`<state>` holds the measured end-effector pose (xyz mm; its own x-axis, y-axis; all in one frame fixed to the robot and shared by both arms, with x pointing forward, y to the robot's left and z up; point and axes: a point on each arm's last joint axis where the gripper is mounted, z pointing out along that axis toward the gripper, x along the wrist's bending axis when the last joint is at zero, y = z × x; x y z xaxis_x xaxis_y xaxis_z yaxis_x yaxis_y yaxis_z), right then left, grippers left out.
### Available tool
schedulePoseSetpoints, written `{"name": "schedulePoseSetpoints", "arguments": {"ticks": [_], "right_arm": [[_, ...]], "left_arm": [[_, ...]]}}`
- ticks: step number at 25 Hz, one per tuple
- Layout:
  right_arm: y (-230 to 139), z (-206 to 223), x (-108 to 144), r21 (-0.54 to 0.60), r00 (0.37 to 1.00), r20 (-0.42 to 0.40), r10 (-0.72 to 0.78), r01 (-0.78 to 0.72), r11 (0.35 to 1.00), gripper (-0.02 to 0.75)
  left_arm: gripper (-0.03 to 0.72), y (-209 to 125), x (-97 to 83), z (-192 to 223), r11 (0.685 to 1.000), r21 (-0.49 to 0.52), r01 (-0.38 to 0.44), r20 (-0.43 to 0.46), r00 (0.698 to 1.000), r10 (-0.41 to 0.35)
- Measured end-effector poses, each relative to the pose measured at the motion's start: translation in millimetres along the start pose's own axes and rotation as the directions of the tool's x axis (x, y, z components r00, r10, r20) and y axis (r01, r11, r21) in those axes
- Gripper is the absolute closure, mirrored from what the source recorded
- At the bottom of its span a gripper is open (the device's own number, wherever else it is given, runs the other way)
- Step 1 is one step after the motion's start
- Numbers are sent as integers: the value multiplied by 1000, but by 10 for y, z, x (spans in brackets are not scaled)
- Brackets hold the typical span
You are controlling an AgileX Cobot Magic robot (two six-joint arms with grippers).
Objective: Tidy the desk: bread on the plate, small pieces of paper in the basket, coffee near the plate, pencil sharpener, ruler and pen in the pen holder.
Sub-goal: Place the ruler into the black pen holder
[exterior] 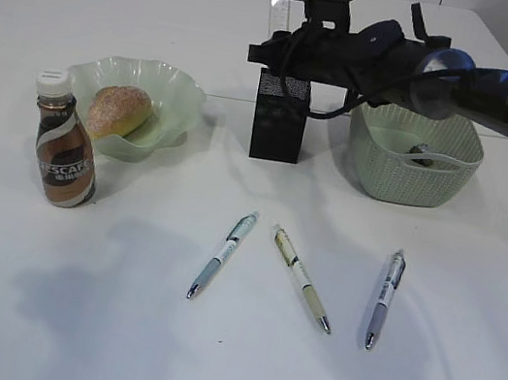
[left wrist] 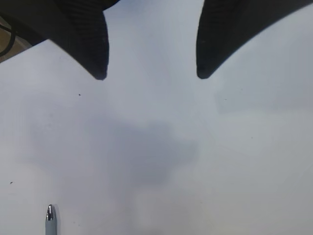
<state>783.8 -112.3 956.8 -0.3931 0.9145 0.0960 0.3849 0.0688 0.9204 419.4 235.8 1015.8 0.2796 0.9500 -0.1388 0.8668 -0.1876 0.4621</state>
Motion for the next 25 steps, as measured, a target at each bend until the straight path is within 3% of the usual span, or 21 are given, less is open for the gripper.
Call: {"name": "schedulePoseSetpoints", "arguments": {"ticks": [18, 25], "right_arm": [[-66, 0, 46, 51, 996, -56, -71, 74, 996, 441], [-66, -2, 25, 52, 996, -53, -74, 77, 996, 360]], "left_arm": [[286, 0, 0, 0, 1000, 0, 0, 0, 1000, 0], [287, 0, 0, 0, 1000, 0, 0, 0, 1000, 0]]}}
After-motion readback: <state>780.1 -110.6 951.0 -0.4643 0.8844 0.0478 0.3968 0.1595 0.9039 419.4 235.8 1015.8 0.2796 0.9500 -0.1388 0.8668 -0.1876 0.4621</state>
